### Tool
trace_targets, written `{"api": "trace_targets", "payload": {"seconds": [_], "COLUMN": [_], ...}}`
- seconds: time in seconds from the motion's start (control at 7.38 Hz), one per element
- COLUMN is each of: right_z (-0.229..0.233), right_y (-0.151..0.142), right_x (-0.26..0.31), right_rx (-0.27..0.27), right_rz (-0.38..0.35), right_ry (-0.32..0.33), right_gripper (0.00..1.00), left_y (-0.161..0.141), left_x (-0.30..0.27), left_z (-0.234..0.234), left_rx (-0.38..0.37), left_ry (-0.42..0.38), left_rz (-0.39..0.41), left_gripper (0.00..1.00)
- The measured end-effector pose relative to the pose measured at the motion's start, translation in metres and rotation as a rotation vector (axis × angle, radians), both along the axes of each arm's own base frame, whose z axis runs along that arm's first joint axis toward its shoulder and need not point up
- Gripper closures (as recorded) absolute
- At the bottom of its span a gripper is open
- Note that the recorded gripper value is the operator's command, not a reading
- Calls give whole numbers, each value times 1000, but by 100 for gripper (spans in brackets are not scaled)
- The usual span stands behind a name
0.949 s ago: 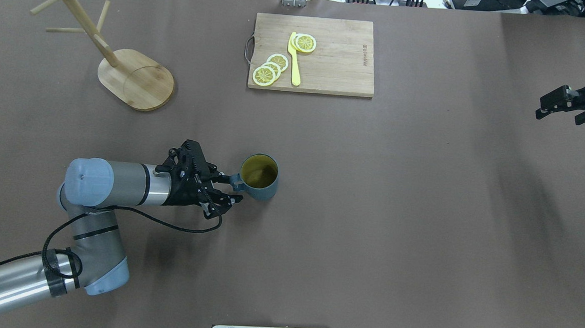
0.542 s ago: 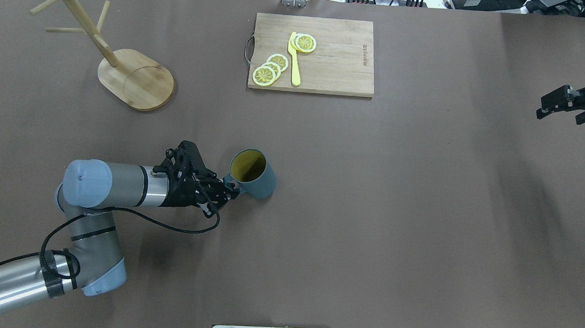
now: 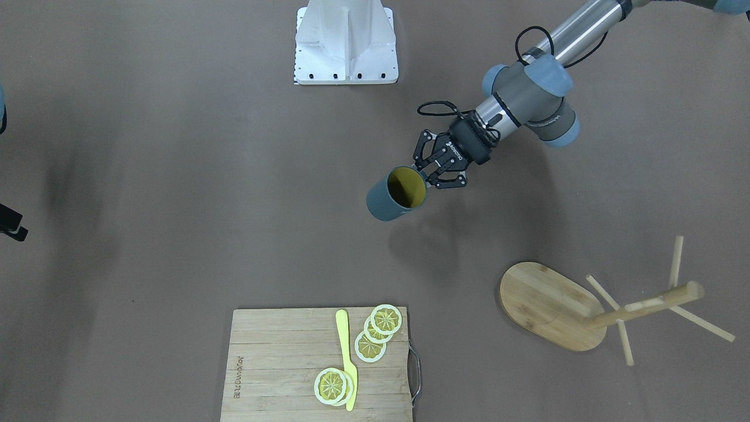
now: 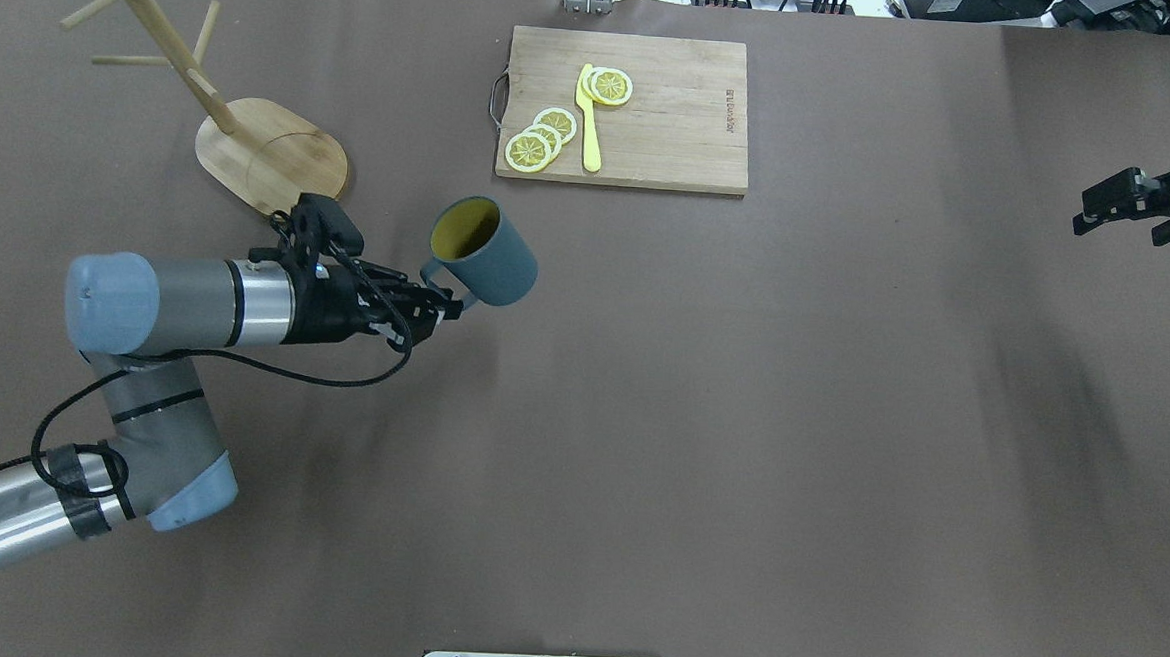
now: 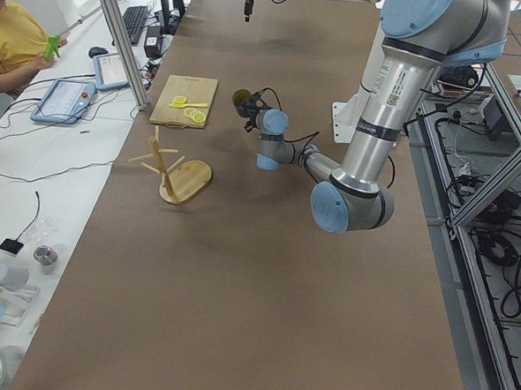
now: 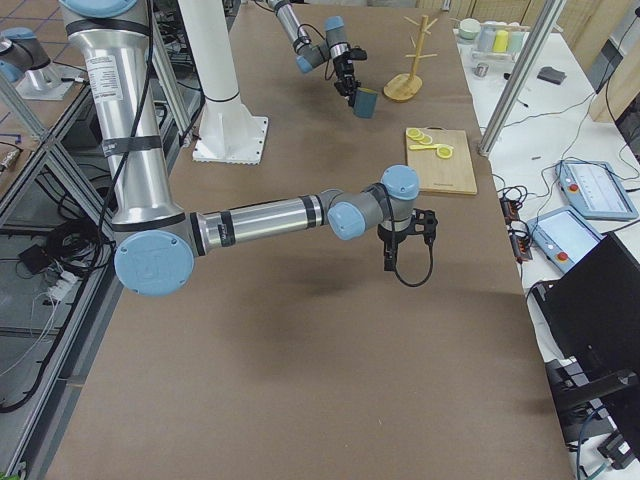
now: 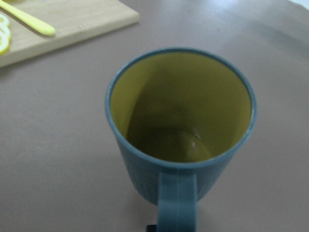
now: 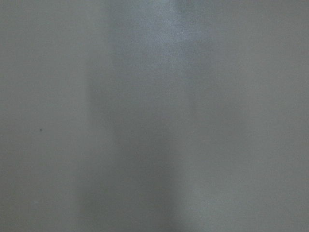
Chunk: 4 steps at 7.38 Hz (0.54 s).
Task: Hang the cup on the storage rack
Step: 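Lift the blue mug with the left gripper toward the wooden stand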
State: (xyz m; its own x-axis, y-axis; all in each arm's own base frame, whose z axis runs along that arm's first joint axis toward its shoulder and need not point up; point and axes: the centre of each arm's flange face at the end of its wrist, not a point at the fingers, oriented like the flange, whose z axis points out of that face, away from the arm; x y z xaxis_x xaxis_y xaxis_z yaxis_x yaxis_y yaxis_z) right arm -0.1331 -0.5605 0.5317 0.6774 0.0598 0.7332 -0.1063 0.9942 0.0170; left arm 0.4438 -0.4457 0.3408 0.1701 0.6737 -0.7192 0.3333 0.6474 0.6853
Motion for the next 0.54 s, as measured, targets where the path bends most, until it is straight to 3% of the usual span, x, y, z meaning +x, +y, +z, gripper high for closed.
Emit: {"api": "trace_targets", "payload": {"seconds": [0.27,0.54], "right_z": [0,-2], "right_y": [-1,-2], "right_x": [1,1], "right_rx": [6,13], "right_rz": [6,11], "right_ry": [10,18], "right_gripper": [0,0], "left_y": [-54,-88], "left_x": [-71,-120], "left_z": [-6,-13], "left_rx": [-265,-588], "left_ry": [180,395], "left_rz": [-95,-115], "left_gripper": [100,100]}}
